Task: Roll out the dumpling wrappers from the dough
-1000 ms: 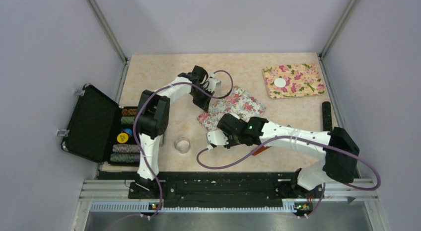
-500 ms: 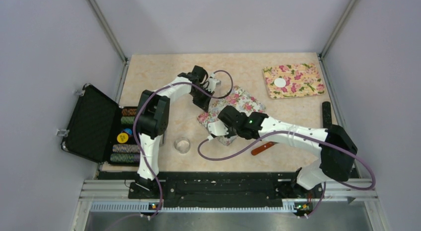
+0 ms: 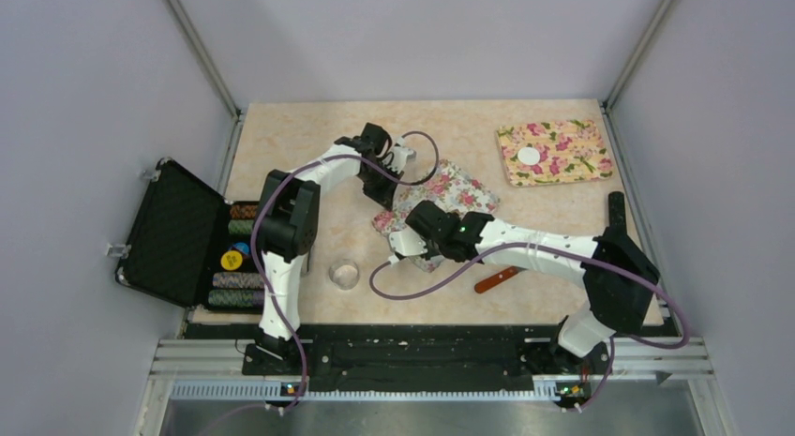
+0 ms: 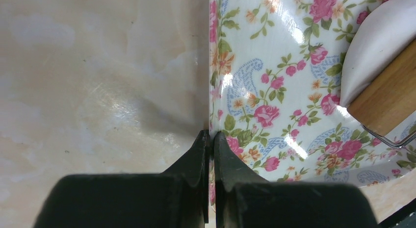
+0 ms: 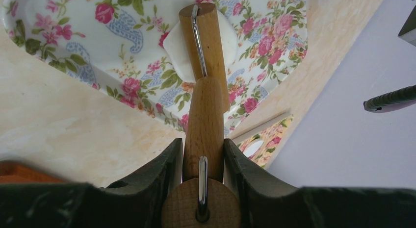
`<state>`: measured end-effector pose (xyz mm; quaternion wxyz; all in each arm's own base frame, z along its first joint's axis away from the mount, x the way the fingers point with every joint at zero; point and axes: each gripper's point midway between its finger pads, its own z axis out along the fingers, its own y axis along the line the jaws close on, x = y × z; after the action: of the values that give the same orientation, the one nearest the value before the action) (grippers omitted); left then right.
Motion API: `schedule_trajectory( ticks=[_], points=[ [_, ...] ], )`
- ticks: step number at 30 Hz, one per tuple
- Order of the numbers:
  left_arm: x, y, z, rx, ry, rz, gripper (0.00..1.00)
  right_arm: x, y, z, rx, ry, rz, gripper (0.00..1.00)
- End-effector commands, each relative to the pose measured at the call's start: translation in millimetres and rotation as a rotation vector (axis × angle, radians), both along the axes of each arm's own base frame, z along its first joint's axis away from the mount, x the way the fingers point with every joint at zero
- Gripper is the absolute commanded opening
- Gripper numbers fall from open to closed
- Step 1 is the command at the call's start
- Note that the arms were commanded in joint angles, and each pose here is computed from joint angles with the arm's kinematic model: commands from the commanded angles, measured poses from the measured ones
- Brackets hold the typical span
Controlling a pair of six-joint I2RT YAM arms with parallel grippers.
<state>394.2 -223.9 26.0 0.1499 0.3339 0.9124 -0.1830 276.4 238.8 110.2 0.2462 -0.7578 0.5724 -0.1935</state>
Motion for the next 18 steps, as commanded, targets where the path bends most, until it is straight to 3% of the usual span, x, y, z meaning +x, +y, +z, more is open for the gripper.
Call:
schedule_trajectory(
  ticks=[1, 18],
  points=[
    [5.6, 11.0, -12.9, 0.055, -0.009, 0.004, 0.0, -22.2, -25.5, -63.9, -0.09, 0.196, -0.035, 0.0],
    [5.7, 10.9, -12.2, 0.055, -0.011, 0.004, 0.0, -18.2, -29.9, -99.0, -0.093, 0.26, -0.07, 0.0]
  ],
)
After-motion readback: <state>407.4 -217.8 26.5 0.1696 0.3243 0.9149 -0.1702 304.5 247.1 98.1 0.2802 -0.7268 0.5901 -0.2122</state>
